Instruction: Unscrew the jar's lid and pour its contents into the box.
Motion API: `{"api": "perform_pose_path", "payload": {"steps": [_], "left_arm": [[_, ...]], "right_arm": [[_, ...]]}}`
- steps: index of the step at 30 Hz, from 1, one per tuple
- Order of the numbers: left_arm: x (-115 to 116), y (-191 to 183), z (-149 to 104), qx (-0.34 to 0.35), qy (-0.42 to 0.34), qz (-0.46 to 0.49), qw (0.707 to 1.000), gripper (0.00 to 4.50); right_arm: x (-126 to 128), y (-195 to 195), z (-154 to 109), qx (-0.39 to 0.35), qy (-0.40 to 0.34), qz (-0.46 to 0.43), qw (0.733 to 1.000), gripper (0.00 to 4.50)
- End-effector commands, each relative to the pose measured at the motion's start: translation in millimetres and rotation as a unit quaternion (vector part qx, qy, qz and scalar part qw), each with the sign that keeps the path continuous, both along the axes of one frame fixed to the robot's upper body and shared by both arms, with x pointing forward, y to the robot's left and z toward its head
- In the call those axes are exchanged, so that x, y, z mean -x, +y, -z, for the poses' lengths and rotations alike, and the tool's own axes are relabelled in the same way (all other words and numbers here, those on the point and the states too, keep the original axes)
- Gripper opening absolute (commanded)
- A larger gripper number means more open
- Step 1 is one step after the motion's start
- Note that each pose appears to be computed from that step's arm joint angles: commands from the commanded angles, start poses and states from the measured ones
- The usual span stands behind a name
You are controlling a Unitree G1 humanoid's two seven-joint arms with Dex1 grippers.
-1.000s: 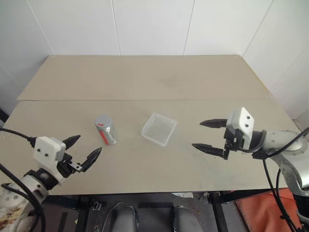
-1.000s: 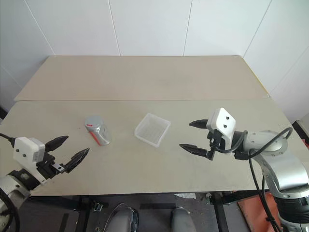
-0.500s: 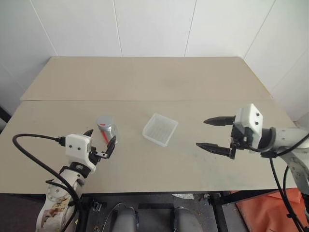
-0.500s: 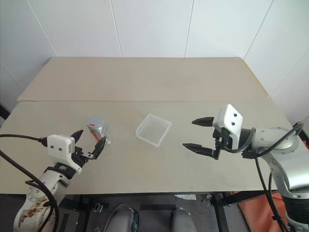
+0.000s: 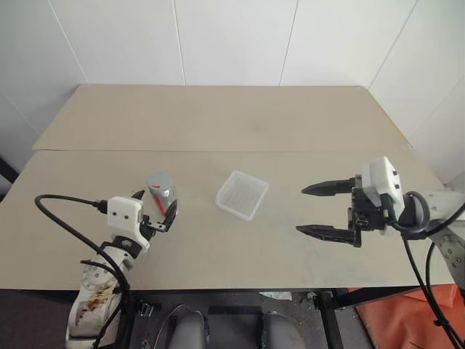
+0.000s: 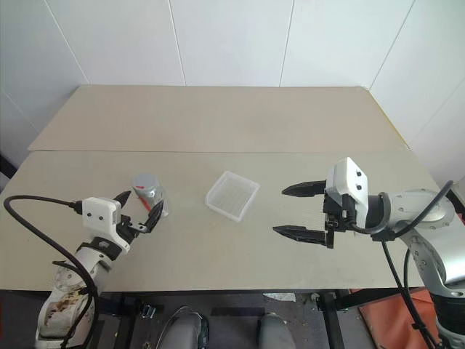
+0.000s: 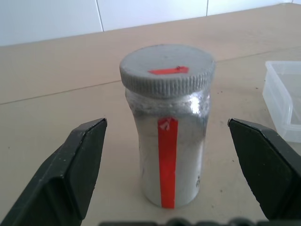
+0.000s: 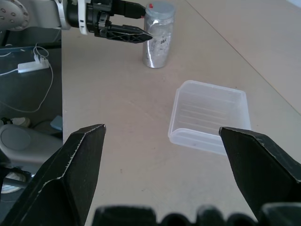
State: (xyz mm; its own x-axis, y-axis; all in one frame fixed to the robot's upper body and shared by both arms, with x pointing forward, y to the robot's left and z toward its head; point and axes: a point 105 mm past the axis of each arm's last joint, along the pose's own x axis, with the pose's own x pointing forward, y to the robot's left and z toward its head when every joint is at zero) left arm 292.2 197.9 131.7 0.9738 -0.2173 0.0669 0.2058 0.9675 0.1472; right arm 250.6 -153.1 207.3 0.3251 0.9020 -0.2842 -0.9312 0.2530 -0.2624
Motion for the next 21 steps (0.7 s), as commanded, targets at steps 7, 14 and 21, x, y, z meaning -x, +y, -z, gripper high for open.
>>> {"api": "perform_pose_path", "payload": {"steps": [7,14,21], "left_arm": [[-16.3,-10.0,-14.2,-0.006,-0.036,0.014,0.999,4.49],[-23.9,-14.7,-12.3,0.000,-0.033,0.021,0.999,4.49],[-28.6,-16.9,-9.9,0.003,-0.030,0.024,0.999,4.49]], "right_arm": [[7.3,2.4,-12.8,-0.005,-0.034,-0.008,0.999,4.50],[9.6,0.9,-12.2,-0.003,-0.036,-0.004,0.999,4.50],[12.1,-0.1,-12.8,0.000,-0.038,-0.001,0.999,4.50]]}}
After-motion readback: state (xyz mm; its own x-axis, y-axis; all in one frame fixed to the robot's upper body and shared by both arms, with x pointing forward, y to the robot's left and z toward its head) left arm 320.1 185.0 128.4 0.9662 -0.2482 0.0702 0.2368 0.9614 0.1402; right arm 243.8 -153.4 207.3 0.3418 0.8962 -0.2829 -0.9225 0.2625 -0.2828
